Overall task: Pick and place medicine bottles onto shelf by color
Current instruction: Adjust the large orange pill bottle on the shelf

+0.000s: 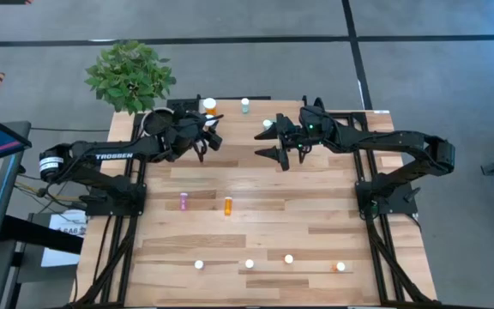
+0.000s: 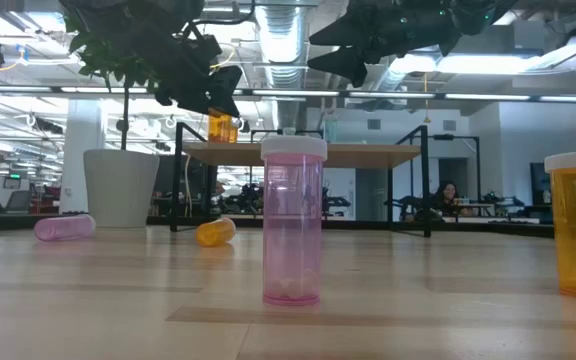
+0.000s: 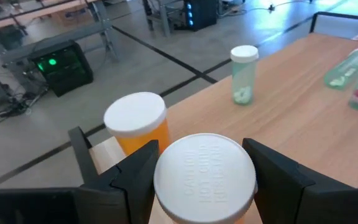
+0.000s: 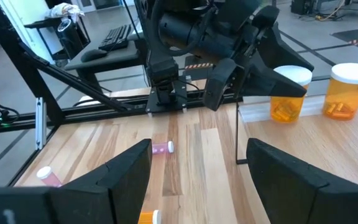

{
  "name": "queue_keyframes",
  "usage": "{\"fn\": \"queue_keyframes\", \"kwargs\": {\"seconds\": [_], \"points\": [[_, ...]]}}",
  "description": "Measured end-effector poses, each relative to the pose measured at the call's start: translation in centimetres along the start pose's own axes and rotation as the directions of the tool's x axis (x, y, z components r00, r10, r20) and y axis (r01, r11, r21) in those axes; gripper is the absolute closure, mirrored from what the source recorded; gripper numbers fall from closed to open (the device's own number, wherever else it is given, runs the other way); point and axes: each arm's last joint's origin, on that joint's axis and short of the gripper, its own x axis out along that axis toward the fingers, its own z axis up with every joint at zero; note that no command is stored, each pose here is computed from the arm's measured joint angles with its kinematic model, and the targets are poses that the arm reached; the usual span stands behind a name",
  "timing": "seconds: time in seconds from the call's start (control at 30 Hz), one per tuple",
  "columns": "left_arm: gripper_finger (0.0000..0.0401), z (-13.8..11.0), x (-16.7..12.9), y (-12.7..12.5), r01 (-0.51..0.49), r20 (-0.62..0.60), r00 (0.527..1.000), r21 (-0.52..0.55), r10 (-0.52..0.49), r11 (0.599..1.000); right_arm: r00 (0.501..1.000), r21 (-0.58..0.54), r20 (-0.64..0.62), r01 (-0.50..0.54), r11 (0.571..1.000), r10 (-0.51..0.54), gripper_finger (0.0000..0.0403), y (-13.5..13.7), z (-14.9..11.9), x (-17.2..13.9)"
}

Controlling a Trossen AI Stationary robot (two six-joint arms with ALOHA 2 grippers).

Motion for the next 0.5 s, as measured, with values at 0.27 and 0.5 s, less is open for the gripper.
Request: {"fn": "queue_keyframes", "kwargs": {"seconds": [0.27, 0.5], "points": [[0.0179, -0.13, 0.15, 0.21, 0.006, -0.017, 1.0, -0.008, -0.006, 1.0, 1.0, -0.013, 0.001, 0.011, 1.0, -0.011, 0.0117, -0.08, 0.01, -0.02], [0.0143, -0.11, 0.15, 0.2, 0.008, -0.015, 1.0, -0.014, -0.008, 1.0, 1.0, -0.013, 0.001, 0.017, 1.0, -0.017, 0.0117, -0.1, 0.0, -0.02]]}}
